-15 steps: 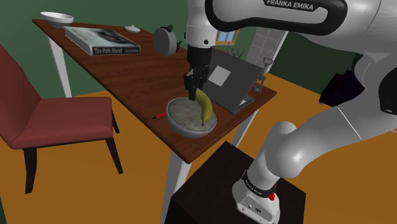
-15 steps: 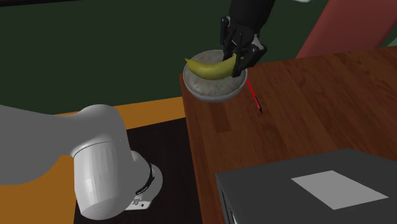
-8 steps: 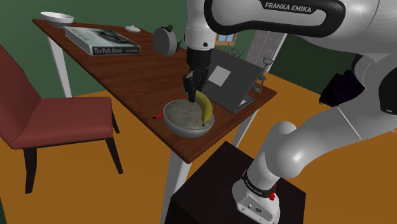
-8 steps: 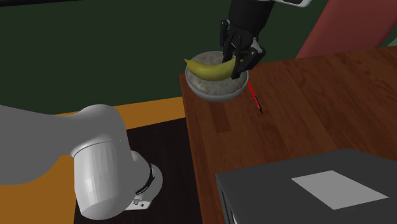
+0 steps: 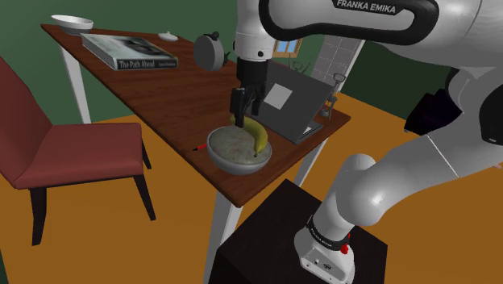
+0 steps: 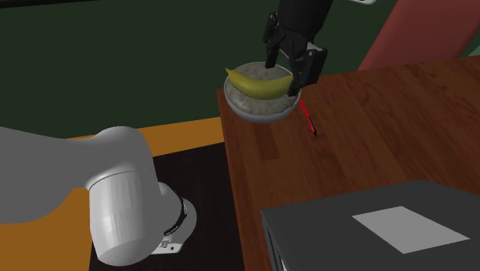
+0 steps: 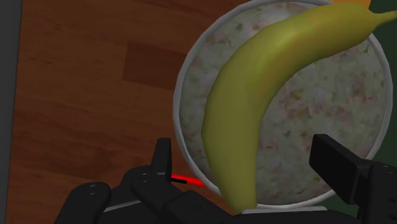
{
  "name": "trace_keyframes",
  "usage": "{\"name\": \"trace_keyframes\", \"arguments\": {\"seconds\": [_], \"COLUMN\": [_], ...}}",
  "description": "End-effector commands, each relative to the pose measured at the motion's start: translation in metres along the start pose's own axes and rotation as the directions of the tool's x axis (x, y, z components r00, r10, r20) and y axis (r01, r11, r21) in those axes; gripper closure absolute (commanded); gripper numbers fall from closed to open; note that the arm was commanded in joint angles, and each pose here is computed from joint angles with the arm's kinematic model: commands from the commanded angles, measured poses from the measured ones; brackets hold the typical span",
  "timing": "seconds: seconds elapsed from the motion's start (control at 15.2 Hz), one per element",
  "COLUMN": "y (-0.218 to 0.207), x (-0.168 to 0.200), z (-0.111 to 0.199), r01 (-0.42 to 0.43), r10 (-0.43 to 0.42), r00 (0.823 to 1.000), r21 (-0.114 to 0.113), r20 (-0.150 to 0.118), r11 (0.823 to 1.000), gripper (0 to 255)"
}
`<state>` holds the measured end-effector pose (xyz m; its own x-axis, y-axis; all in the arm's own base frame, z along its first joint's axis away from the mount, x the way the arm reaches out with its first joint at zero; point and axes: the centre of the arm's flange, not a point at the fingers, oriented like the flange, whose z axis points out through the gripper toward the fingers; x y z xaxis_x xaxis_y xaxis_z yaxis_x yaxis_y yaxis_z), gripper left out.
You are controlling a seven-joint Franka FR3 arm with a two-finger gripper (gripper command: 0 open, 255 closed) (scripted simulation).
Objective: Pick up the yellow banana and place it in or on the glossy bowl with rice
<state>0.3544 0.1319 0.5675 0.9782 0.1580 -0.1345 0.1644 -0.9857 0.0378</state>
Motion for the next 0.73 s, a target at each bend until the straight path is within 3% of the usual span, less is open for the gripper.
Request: {"name": "trace_keyframes", "arguments": {"seconds": [0.0, 0.13, 0.66], "y": [0.000, 0.000, 0.000], "x": [0.000, 0.000, 0.000], "z": [-0.021, -0.045, -0.045], "r01": [0.000, 0.000, 0.000], "r10": [0.000, 0.000, 0.000], "r00": [1.000, 1.000, 1.000], "r21": [0.000, 0.000, 0.000], "r20": [0.000, 0.000, 0.000], "r11": [1.000, 1.000, 1.000], "gripper": [0, 0, 0]}}
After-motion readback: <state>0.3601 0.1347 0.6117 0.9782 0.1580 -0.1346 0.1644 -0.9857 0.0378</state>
